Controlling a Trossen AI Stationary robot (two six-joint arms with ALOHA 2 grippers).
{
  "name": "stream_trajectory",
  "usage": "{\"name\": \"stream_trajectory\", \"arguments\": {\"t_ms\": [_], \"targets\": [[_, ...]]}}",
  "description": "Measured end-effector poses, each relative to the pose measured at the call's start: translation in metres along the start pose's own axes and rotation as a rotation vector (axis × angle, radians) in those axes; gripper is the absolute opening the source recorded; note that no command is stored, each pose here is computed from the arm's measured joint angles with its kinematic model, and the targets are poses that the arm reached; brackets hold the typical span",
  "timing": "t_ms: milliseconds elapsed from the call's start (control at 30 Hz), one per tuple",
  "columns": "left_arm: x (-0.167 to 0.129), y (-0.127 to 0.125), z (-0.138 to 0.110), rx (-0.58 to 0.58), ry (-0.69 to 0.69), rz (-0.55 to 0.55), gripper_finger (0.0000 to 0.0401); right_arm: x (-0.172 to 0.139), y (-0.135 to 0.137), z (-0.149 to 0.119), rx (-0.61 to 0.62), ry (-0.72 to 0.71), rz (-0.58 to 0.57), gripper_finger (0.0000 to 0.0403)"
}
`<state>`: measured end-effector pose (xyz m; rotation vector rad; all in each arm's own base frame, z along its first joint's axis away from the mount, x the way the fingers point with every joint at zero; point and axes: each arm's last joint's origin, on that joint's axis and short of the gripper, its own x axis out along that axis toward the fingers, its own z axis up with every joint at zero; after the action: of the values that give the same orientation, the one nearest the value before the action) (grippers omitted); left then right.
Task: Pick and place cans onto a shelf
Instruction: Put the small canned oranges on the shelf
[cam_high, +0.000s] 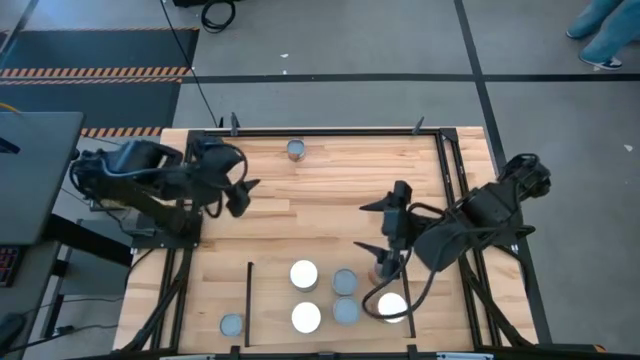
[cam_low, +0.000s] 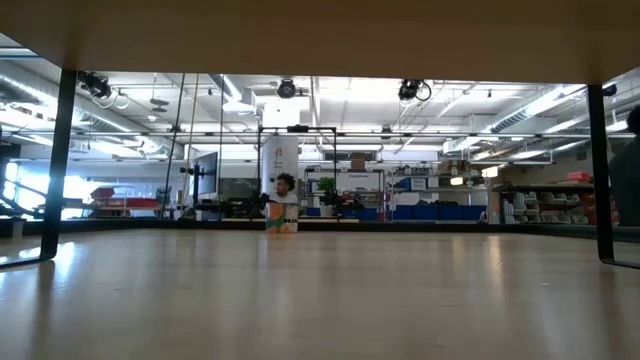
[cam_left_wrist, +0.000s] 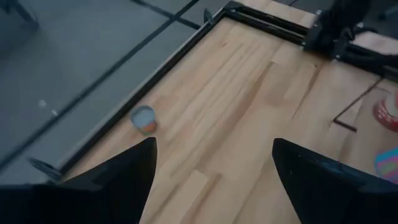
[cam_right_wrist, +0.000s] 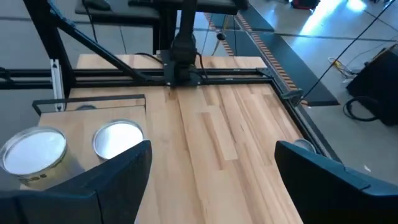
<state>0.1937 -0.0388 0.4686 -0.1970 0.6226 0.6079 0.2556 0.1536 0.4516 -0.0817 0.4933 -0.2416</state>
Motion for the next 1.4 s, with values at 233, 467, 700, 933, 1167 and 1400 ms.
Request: {"name": "stream_trajectory", "arguments": {"t_ms": [233, 467, 700, 933, 1167, 1400], "targets": [[0.065, 0.017, -0.043, -0.156, 0.033, 0.023, 0.0323, -0.011, -0.015, -0.008, 0.039, -0.064, 0.077, 0.0348], [0.147, 0.032, -0.091, -0.256, 0.118, 0.002, 0.0324, -0.015, -0.037, -0.010, 0.072, -0.072, 0.044, 0.0348], [0.229, 0.063, -0.141, -0.334, 0.039, 0.030, 0.0340, -0.004, -0.067, -0.003, 0.131, -0.084, -0.070, 0.0348], [0.256, 0.068, -0.167, -0.162, -0.041, 0.079, 0.0341, 0.012, -0.098, 0.002, 0.203, -0.092, -0.222, 0.0349], [0.287, 0.085, -0.180, -0.156, -0.021, 0.200, 0.0341, 0.026, -0.134, 0.005, 0.259, -0.083, -0.355, 0.0349], [0.310, 0.098, -0.186, -0.163, -0.028, 0.253, 0.0341, 0.018, -0.166, 0.010, 0.272, -0.117, -0.349, 0.0348]]}}
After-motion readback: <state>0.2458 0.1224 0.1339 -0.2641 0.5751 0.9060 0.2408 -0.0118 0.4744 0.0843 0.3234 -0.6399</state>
